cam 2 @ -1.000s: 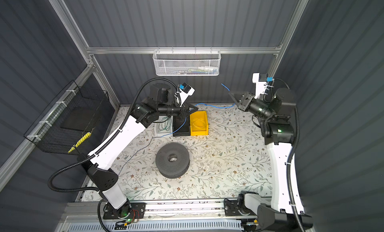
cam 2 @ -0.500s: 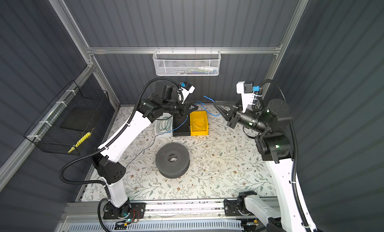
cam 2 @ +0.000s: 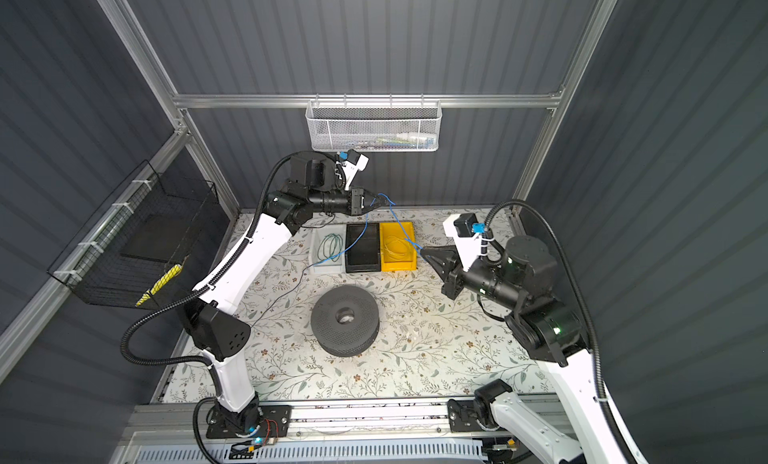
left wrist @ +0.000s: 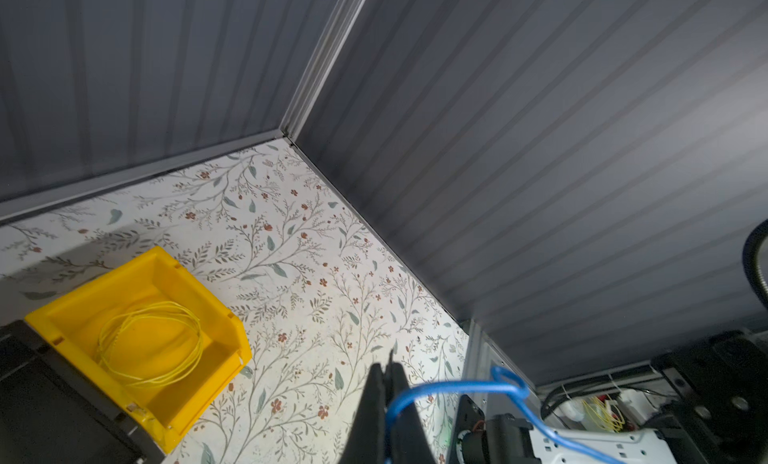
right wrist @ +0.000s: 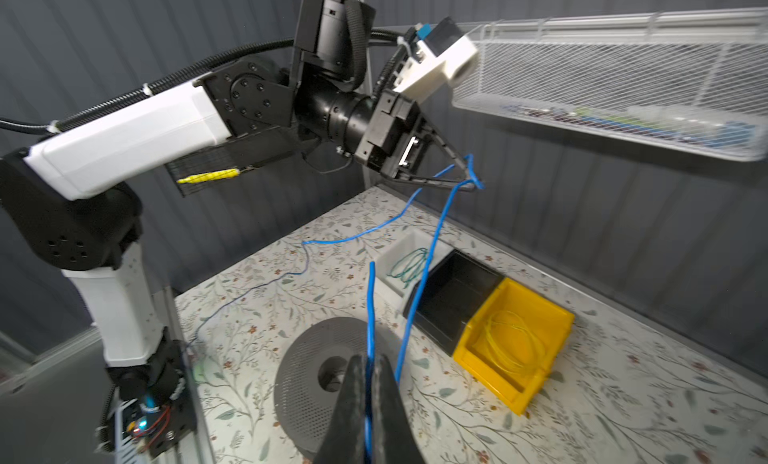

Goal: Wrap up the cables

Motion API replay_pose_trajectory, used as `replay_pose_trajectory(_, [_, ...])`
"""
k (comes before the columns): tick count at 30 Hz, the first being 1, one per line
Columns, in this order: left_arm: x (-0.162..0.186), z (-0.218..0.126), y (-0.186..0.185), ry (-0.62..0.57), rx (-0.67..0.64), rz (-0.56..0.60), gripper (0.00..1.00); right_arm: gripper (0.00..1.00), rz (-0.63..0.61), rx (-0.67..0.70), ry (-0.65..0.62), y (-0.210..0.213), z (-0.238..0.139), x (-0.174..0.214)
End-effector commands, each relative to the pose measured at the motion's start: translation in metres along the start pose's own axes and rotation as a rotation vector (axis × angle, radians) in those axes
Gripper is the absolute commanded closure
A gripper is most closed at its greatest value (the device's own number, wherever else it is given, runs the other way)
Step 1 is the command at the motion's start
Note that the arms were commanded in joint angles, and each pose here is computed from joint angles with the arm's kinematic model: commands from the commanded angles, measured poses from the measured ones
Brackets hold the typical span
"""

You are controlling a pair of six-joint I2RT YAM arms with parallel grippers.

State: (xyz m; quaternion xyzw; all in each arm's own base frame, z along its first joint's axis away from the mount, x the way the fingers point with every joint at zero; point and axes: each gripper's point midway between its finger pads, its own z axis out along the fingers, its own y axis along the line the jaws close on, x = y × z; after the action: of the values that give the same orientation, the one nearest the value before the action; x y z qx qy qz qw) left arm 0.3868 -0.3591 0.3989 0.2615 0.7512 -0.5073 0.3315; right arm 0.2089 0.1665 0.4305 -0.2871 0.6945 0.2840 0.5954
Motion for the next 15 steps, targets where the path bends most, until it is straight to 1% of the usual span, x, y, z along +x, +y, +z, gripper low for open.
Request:
replay_pose_trajectory(1, [-0.029, -0.021, 0.036, -0.113, -0.11, -0.036, 1.0, 1.0, -0.095, 0.193, -0.088, -0.017, -0.035, -0.015])
replay_pose_trajectory(6, [-0.032, -0.027, 0.029, -0.122, -0.078, -0.024, 1.0, 1.0, -0.173, 0.378, -0.217, -0.037, -0.062, -0.032])
replay_pose_trajectory(8, [-0.035, -0.029, 0.023, -0.129, -0.049, -0.019, 1.0, 1.0, -0.198, 0.465, -0.296, -0.047, -0.074, -0.037])
replay_pose_trajectory(11, [-0.034, -0.031, 0.014, -0.126, -0.009, 0.01, 1.0, 1.0, -0.181, 0.576, -0.35, -0.062, -0.087, -0.042])
replay_pose_trajectory(15, [-0.029, -0.034, 0.002, -0.11, 0.051, 0.04, 1.0, 1.0, -0.154, 0.7, -0.389, -0.08, -0.1, -0.055])
